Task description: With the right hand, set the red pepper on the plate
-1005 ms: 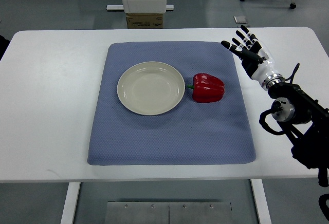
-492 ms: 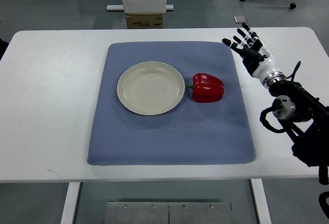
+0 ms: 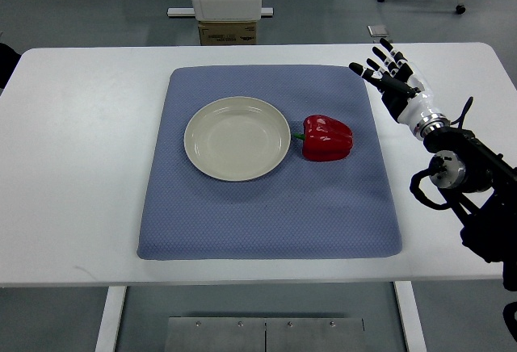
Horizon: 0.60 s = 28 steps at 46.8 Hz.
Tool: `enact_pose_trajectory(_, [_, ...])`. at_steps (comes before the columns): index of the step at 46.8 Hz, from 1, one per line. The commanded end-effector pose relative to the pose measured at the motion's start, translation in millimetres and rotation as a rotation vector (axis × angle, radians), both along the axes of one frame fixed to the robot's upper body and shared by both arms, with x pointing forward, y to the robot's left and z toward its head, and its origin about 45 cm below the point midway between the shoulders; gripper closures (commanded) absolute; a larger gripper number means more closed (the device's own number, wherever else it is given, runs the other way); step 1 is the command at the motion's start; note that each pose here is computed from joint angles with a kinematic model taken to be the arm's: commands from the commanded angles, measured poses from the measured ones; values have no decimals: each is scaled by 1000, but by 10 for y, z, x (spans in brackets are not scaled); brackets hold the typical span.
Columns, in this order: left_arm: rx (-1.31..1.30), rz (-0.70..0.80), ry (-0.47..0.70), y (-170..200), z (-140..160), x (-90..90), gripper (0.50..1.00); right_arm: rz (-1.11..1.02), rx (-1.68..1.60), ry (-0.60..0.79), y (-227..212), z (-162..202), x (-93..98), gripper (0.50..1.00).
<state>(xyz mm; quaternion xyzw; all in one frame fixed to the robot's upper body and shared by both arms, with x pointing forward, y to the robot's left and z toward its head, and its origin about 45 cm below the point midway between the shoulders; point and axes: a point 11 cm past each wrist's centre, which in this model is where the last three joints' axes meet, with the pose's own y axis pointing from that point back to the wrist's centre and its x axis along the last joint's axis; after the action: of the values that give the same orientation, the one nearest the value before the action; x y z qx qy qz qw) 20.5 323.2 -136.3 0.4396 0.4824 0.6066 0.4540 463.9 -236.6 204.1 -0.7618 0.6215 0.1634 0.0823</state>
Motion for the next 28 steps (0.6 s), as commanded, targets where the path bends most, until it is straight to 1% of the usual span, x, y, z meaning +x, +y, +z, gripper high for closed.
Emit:
enact_pose_trajectory(1, [0, 0, 0, 0, 0, 0, 500, 5, -10, 4, 0, -24, -14, 500])
enact_pose_trajectory(8, [0, 0, 0, 0, 0, 0, 500, 23, -60, 7, -33, -69, -41, 500])
enact_pose_trajectory(14, [0, 0, 0, 0, 0, 0, 500, 31, -61, 0, -18, -41, -37, 500])
enact_pose_trajectory(20, [0, 0, 0, 0, 0, 0, 500, 133, -66, -24, 71, 7, -58, 500])
enact_pose_trajectory(25, [0, 0, 0, 0, 0, 0, 500, 198, -86, -43, 41, 69, -63, 500])
enact_pose_trajectory(28, [0, 0, 0, 0, 0, 0, 500, 215, -102, -57, 72, 140, -32, 504])
